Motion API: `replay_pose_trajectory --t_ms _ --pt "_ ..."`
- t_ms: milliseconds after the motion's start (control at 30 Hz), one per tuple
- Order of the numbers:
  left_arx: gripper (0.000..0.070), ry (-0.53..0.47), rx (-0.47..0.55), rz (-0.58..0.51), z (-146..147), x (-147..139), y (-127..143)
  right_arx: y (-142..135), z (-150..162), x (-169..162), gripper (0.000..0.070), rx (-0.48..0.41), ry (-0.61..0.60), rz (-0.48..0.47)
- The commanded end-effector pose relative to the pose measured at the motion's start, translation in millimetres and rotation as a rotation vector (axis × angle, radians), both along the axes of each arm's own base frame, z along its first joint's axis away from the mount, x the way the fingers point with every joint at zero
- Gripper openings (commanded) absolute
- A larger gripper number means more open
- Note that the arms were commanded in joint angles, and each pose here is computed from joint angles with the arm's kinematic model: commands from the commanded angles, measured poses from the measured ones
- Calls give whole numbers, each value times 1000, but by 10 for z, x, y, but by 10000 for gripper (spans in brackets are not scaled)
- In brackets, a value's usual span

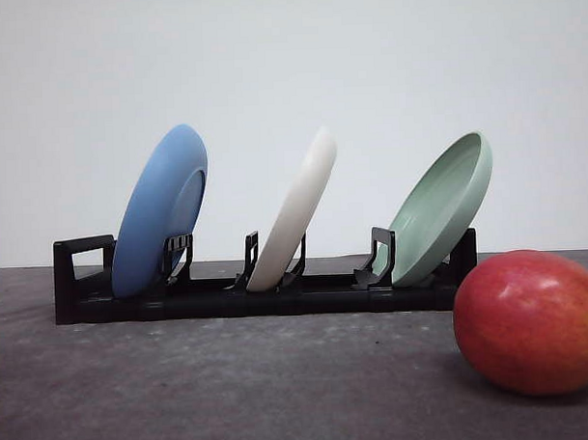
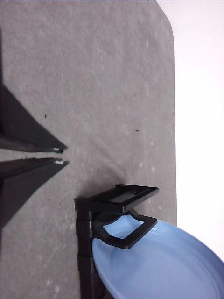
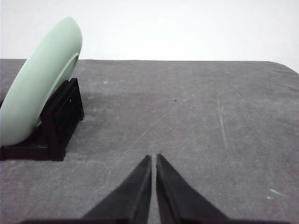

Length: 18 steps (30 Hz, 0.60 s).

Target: Place pomegranate in white plate

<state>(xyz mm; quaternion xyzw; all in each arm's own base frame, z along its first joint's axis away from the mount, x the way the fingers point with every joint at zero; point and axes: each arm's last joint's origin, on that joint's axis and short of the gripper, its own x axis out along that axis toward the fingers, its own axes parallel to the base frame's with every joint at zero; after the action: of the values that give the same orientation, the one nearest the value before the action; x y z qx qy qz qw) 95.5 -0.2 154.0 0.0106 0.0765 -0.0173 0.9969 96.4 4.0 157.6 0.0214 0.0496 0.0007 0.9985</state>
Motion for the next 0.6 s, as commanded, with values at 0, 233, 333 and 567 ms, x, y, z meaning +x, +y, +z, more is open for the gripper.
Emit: replay_pose_trajectory --t_ms 0,233,333,567 --pt "0 -18 -72 10 -3 8 1 0 12 4 13 -3 -19 0" --pt "0 -15 -427 58 6 9 1 0 50 6 13 1 -57 -1" --pt "0 -15 -482 66 8 9 1 0 52 6 13 48 -57 -4" --pt "0 -139 -485 35 129 16 1 0 106 5 13 206 -108 -9"
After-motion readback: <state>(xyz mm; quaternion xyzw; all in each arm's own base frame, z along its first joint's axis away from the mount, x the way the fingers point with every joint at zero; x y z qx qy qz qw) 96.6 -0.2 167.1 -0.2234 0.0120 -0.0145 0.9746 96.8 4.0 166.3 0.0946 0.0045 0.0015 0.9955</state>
